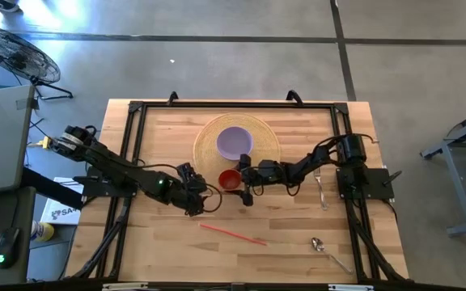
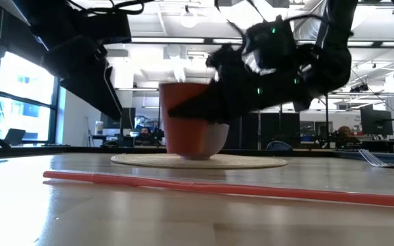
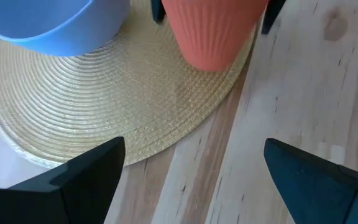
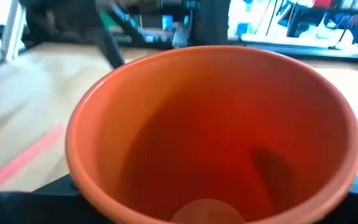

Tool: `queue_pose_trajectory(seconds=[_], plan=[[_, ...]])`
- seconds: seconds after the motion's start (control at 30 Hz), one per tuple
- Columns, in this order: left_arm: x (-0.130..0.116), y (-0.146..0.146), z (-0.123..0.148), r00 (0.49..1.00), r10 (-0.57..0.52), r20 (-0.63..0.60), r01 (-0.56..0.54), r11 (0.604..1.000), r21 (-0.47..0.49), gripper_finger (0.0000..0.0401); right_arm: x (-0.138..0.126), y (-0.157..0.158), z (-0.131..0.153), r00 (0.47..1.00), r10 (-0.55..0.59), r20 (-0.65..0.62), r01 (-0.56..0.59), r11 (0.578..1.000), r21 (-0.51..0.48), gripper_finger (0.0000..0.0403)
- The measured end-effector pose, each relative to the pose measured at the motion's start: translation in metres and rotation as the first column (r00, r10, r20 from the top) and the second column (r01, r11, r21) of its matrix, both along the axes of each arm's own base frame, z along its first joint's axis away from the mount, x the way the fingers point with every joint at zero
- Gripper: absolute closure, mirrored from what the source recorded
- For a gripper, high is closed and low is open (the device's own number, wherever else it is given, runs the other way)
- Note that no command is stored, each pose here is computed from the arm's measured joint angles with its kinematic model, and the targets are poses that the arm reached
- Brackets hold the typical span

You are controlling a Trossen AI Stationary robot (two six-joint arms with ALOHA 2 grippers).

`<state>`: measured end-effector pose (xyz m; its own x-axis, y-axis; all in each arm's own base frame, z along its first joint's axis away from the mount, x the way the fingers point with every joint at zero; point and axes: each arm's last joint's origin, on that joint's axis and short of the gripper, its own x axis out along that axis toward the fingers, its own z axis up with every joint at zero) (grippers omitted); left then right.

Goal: Pick & Place Utensil
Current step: Put the orange cup to the right side of the bowl on the table placemat

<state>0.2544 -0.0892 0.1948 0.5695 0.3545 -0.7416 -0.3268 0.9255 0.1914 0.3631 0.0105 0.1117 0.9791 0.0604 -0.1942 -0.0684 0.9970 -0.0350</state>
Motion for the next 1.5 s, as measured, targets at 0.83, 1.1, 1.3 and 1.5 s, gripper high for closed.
queue_pose_trajectory(seconds=[0.83, 1.1, 1.3, 1.5], plan=[[-0.014, 0.003, -0.018, 0.996, 0.078, 0.032, -0.078, 0.997, 0.016, 0.0023, -0.092, -0.140, 0.083, 0.811, -0.572, 0.124, 0.563, 0.820, 0.101, 0.0088], [-0.013, 0.003, -0.018, 0.997, 0.061, 0.041, -0.062, 0.998, 0.023, 0.0023, -0.106, -0.186, 0.038, 0.796, -0.604, -0.030, 0.602, 0.786, 0.140, 0.0088], [-0.013, 0.002, -0.017, 0.997, 0.059, 0.046, -0.060, 0.998, 0.023, 0.0023, -0.106, -0.198, 0.009, 0.794, -0.606, -0.051, 0.604, 0.775, 0.187, 0.0088], [-0.013, 0.002, -0.017, 0.997, 0.059, 0.045, -0.060, 0.998, 0.024, 0.0023, -0.104, -0.198, -0.001, 0.794, -0.606, -0.053, 0.604, 0.776, 0.180, 0.0088]])
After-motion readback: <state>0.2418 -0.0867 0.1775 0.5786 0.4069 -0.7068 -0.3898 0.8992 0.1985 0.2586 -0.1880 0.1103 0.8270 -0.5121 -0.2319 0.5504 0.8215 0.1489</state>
